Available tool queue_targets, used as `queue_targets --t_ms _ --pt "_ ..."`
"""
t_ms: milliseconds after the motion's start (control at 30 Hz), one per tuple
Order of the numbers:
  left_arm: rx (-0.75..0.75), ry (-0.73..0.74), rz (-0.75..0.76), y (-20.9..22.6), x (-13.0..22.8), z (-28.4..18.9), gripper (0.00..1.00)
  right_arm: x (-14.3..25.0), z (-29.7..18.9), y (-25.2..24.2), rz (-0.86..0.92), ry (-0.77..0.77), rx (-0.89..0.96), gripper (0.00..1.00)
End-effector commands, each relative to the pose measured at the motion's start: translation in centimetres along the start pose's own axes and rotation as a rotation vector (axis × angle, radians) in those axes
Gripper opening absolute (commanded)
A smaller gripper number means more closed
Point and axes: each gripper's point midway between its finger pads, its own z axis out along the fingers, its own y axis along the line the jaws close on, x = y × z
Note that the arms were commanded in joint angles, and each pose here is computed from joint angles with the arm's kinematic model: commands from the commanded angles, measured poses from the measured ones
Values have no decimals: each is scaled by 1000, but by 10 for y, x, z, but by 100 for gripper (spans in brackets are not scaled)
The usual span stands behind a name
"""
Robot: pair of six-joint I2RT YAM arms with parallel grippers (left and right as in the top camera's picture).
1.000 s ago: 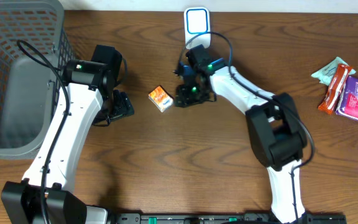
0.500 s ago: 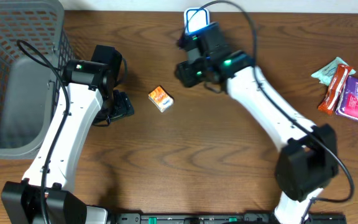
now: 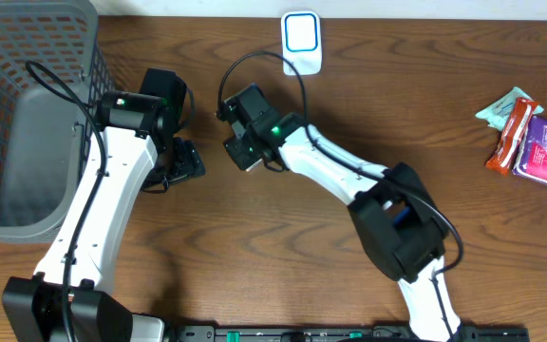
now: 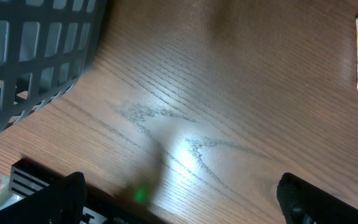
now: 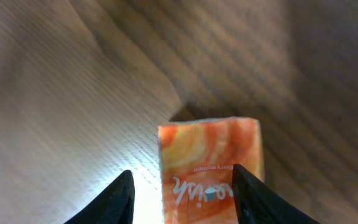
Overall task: Scan the item barcode
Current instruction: 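Grasp the small orange box with the right gripper and lift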
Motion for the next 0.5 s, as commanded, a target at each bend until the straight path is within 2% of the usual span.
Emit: queue_targets --t_ms 0,100,233,267,333,467 --pt "-5 2 -17 3 1 0 98 25 24 -2 -34 70 46 46" --pt "-5 2 -17 3 1 0 98 34 30 -4 -41 100 72 44" --pt "-5 2 -16 3 1 0 98 45 30 -18 -22 139 159 22" --pt "-5 2 -17 3 1 0 98 49 29 -23 -4 153 177 12" --pt "-5 2 -16 3 1 0 98 52 27 -30 30 166 185 1" --pt "-5 2 -17 3 1 0 98 54 19 -46 118 182 202 1"
